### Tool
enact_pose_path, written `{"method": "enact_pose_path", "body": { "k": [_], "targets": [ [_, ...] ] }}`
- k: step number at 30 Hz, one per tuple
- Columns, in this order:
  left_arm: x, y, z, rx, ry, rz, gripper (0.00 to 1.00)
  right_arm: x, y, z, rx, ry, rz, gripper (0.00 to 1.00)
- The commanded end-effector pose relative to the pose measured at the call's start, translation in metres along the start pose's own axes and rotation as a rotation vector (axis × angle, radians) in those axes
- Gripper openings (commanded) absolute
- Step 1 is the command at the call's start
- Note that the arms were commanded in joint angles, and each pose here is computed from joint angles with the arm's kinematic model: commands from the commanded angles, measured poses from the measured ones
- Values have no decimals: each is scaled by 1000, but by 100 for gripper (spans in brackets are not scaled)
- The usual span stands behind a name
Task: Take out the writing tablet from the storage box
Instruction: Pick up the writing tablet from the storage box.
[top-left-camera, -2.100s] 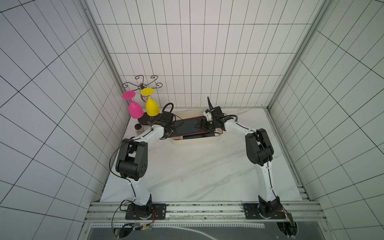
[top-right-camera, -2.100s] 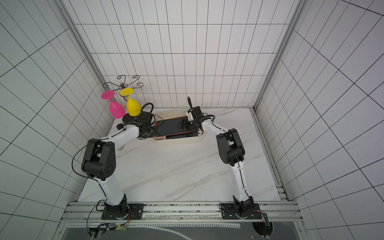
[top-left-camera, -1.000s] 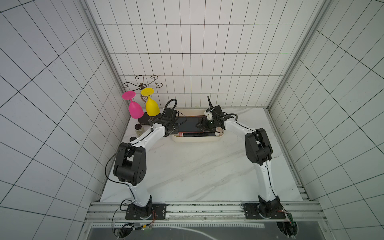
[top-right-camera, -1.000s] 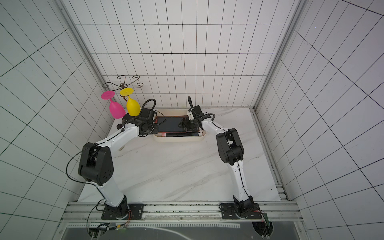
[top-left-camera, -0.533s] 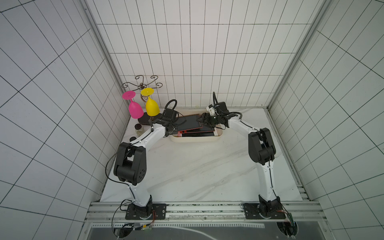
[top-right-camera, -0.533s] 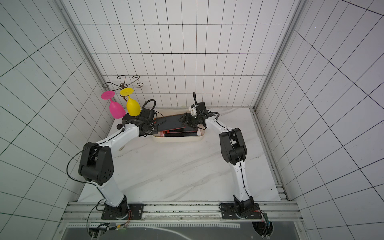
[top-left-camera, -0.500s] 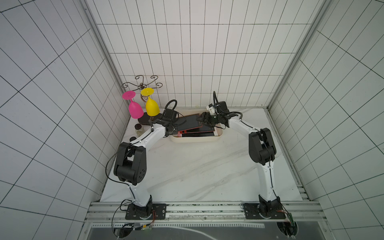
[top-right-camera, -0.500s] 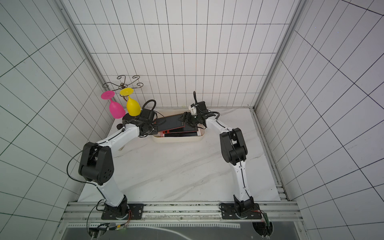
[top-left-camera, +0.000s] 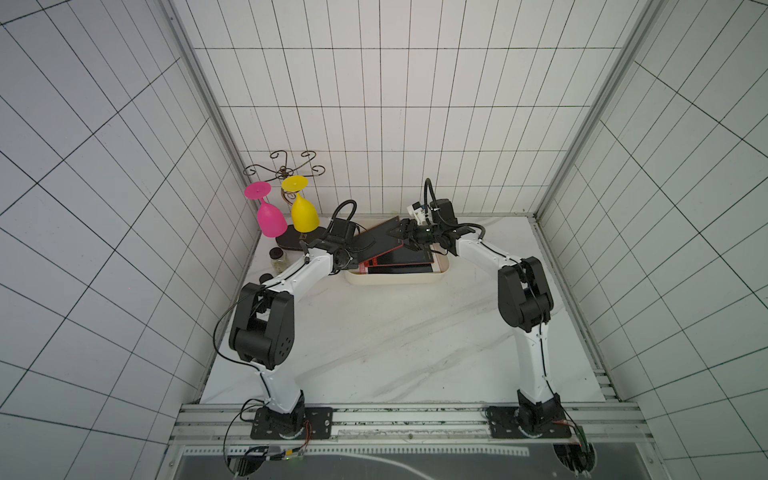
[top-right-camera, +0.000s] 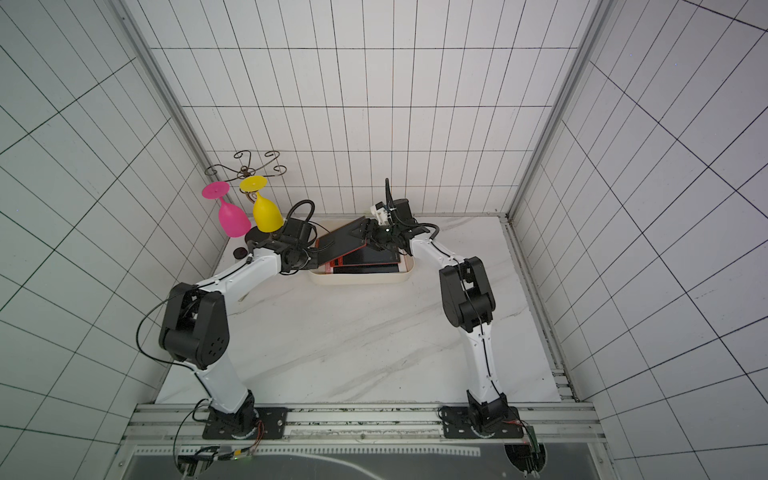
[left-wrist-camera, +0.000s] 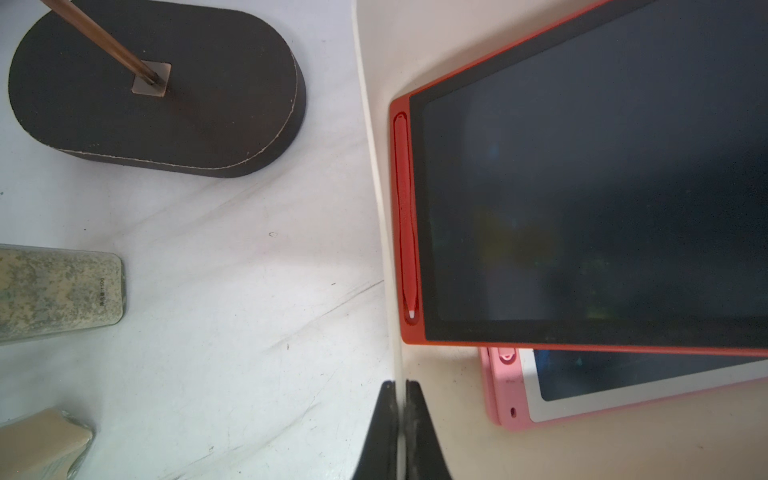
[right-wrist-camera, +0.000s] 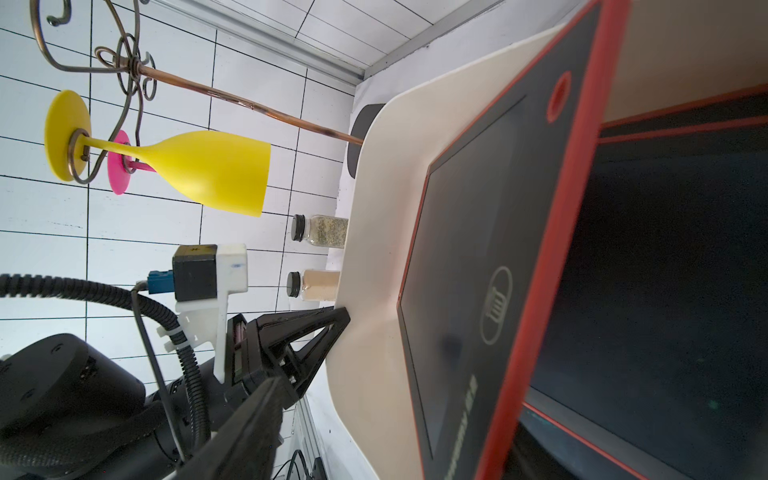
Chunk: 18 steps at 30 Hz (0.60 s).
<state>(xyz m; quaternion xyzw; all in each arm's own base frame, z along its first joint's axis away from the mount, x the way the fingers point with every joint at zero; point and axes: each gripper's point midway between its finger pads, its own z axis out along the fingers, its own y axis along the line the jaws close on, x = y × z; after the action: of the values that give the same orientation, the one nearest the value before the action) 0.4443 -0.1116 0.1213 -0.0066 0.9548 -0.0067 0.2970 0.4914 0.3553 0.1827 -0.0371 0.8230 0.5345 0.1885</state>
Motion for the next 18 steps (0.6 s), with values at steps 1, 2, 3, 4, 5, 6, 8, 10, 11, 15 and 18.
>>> {"method": "enact_pose_path", "body": {
  "k": [1,2,3,4,5,6,8,10,11,15,18],
  "targets": [
    [-14,-10,0,49,-55,-4,0,5,-14,-1,32,-6,5,67],
    [-13,-10,1,51,-54,-8,0,5,-18,-1,45,-9,3,65],
    [-14,-9,1,54,-55,-12,0,4,-20,-2,61,-15,-3,61],
    [-14,-9,2,55,-54,-15,0,4,-23,-2,77,-20,-8,58],
    [-15,-9,1,58,-58,-17,0,4,-25,-3,87,-22,-16,54],
    [-16,-9,2,59,-59,-18,0,4,-28,-3,100,-22,-17,48],
    [-17,-9,3,59,-59,-22,0,4,-34,-3,124,-26,-23,38],
    [-19,-8,4,61,-59,-27,0,4,-38,-3,146,-31,-27,29],
    [-19,-7,5,59,-58,-29,0,4,-40,-4,154,-33,-28,26],
    [-26,-5,9,67,-64,-48,0,4,-48,-5,188,-42,-32,22],
    [-32,-4,12,60,-77,-55,0,4,-50,-5,187,-40,-27,12]
  ]
}}
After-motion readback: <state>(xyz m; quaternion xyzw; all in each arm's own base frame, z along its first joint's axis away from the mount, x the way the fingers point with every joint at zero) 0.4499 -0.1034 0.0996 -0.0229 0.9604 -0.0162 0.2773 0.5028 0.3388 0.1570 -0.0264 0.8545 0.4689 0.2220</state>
